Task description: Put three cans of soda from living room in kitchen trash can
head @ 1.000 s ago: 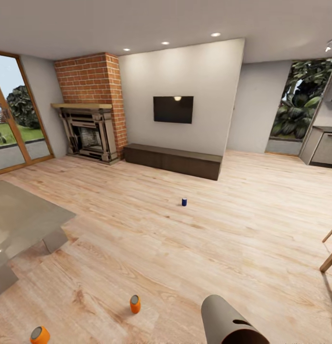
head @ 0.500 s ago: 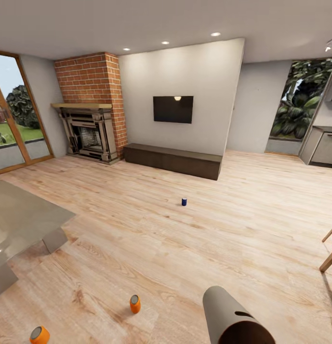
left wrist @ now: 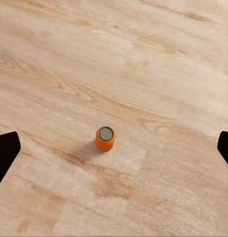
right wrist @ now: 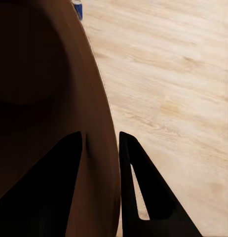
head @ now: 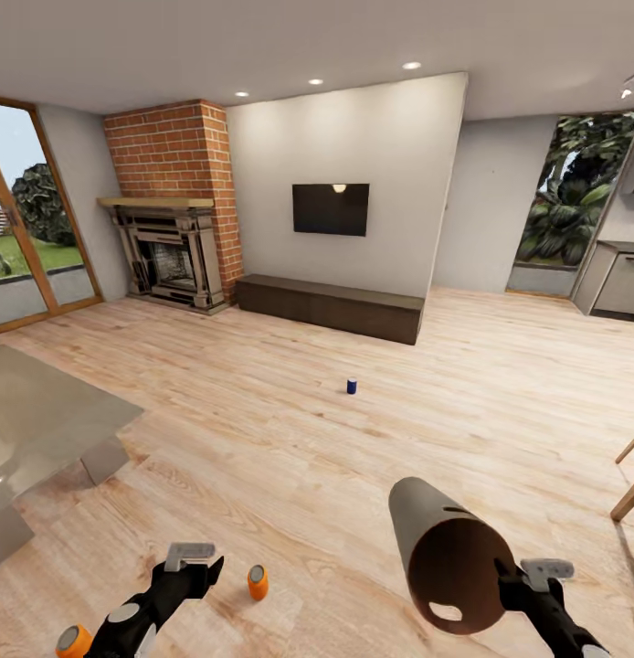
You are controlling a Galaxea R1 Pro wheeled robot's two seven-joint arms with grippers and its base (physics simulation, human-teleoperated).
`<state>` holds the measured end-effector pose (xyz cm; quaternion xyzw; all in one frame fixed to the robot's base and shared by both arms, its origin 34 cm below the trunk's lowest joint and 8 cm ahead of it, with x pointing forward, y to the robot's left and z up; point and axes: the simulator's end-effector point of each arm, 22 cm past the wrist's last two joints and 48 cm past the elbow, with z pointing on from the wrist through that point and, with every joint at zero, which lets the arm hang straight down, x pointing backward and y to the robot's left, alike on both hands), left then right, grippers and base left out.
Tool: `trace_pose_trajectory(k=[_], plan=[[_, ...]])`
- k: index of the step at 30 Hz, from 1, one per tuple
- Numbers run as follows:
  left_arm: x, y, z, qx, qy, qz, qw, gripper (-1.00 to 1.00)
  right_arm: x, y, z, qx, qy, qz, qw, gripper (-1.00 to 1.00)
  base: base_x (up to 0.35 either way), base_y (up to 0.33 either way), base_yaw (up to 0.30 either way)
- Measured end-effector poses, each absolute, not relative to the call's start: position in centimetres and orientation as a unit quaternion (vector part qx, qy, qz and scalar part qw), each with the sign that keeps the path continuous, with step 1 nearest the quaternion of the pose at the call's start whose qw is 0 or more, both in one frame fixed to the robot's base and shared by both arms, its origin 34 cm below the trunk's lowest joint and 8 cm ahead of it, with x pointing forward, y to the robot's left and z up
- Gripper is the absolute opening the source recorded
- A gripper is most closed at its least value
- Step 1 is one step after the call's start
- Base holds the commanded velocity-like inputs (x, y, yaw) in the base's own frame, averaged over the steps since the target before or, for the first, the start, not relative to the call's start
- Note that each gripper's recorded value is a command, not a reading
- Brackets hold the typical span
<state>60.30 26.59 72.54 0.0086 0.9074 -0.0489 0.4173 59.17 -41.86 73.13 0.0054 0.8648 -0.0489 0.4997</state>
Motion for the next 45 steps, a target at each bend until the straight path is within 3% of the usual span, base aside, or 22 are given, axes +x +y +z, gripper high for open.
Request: trace_pose_trajectory(k=[7,13,21,45], plan=[[67.1,24.5,78.4,0.008,0.883,-0.064,0.466,1.0,64.5,-41.0,80.0,0.026,0.871,-0.028,0.489,-1.0,0.111,0.0,0.0],[71.8,23.5,82.6,0.007,0.867,-0.07,0.494,1.0,69.5,-41.5,88.5,0.046,0.848,-0.02,0.528,-1.0,0.04,0.0,0.0],[71.2,21.6,79.6,0.006,0.885,-0.083,0.457,1.0,69.5,-46.1,90.5,0.09,0.838,-0.042,0.537,-1.0,0.119,0.0,0.0],[69.8,21.7,76.4,-0.018,0.91,-0.066,0.409,1.0,69.8,-45.3,89.8,0.084,0.838,-0.038,0.538,-1.0,0.013,0.0,0.0]])
